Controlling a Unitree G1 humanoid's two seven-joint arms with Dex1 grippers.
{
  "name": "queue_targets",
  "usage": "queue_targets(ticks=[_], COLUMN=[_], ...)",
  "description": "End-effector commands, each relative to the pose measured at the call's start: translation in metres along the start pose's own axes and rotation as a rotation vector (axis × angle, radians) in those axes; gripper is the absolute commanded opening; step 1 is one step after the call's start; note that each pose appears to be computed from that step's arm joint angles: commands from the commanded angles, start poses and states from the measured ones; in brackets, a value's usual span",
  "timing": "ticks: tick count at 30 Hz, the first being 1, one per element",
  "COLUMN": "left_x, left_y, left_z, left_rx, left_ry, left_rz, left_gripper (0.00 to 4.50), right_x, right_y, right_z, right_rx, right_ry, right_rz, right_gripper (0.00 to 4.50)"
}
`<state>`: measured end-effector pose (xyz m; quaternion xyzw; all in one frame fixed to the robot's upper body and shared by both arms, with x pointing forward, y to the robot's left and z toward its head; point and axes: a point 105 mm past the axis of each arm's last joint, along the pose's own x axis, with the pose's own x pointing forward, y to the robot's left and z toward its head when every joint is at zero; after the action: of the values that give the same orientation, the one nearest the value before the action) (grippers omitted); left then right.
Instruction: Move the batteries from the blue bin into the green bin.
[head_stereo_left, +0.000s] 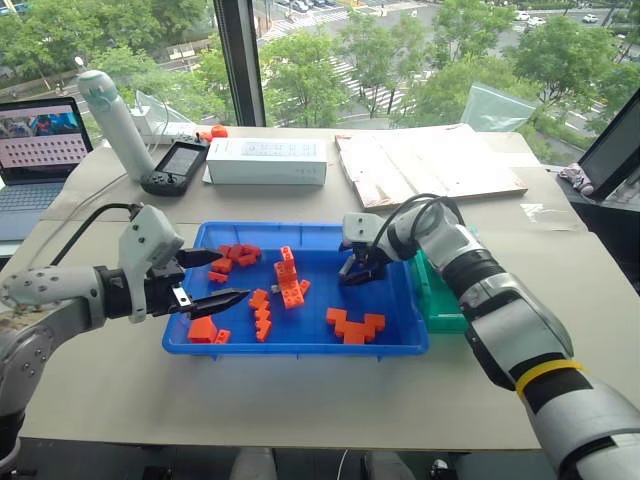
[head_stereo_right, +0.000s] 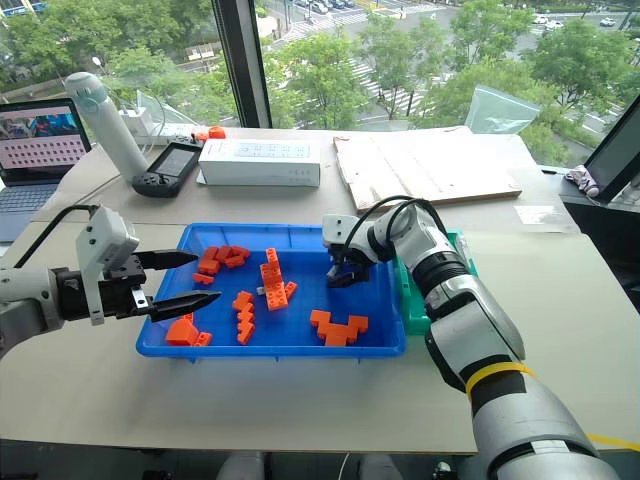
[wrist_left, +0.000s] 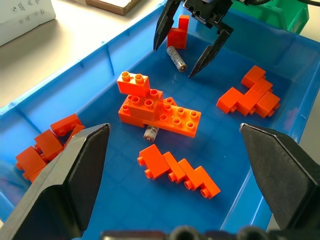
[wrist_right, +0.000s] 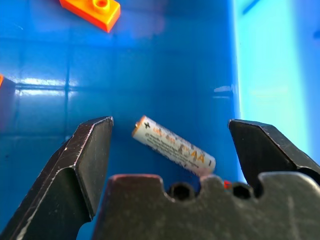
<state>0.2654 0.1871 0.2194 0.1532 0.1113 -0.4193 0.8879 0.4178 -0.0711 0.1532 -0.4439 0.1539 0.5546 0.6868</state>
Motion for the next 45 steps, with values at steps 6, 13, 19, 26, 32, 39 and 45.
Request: queue_targets(ticks=[6, 13, 19, 26, 32, 39, 45], left_x=[-0.003, -0.005, -0.004, -0.003, -0.001, 0.006, -0.004], left_y=[0.001, 0.001, 0.001, 0.001, -0.001, 0.004, 0.019], left_z=[0.009, 0.007, 0.007, 0.015, 0.032, 0.031, 0.013], left_rx=[0.046, 0.045, 0.046, 0.029, 0.006, 0.012, 0.044], left_ry=[-0.02, -0.015, -0.016, -0.071, -0.165, -0.152, -0.042], left_rz=[0.014, 0.025, 0.027, 0.007, -0.035, -0.062, -0.015], left_gripper=[4.5, 4.5, 4.5, 4.5, 4.5, 4.5, 4.5], right_x=[0.003, 0.011, 0.007, -0.066, -0.141, -0.174, -0.162], right_y=[0.003, 0.015, 0.019, -0.001, 0.002, 0.019, 0.016], right_z=[-0.01, -0.007, -0.005, 0.033, -0.003, -0.061, -0.067], right_rx=[0.001, 0.027, 0.056, 0.211, 0.339, 0.531, 0.553], right_ry=[0.083, 0.053, 0.004, -0.32, -0.289, -0.103, -0.089], right_rz=[0.042, 0.121, 0.157, 0.168, 0.009, -0.146, -0.199], right_gripper=[3.78, 1.61, 0.25, 0.25, 0.25, 0.25, 1.82])
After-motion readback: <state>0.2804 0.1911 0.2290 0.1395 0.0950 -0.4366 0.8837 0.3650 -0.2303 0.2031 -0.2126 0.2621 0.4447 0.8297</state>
